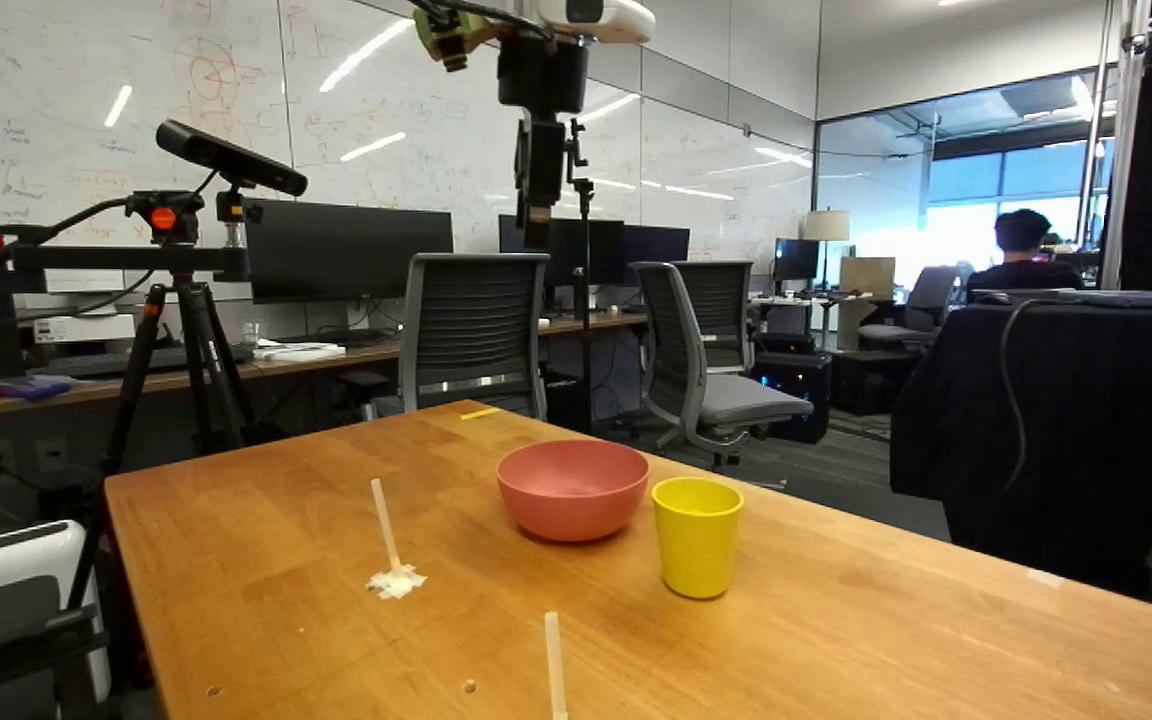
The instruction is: Pour the contents in the cup into the bowl
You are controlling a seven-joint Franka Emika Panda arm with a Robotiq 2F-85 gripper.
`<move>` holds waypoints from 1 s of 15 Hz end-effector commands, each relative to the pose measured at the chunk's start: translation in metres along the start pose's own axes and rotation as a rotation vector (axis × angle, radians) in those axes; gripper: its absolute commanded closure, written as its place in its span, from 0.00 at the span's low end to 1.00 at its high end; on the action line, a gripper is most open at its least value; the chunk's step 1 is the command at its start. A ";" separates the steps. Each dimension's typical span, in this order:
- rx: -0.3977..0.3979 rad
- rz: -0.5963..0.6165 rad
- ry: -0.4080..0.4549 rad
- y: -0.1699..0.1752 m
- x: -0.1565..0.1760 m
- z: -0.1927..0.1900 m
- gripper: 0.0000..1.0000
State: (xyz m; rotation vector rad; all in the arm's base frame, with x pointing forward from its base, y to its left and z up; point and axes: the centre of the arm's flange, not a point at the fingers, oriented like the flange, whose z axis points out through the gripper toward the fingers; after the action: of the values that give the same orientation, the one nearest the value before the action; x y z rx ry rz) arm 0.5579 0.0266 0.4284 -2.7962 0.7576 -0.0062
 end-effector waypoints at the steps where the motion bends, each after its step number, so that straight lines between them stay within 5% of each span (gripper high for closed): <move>1: -0.043 0.083 -0.001 -0.008 0.064 0.007 0.00; 15: -0.184 0.279 -0.073 0.079 0.123 0.082 0.00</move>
State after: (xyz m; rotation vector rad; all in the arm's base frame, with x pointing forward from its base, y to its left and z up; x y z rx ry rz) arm 0.6194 -0.0707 0.3322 -2.7880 1.1391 0.1685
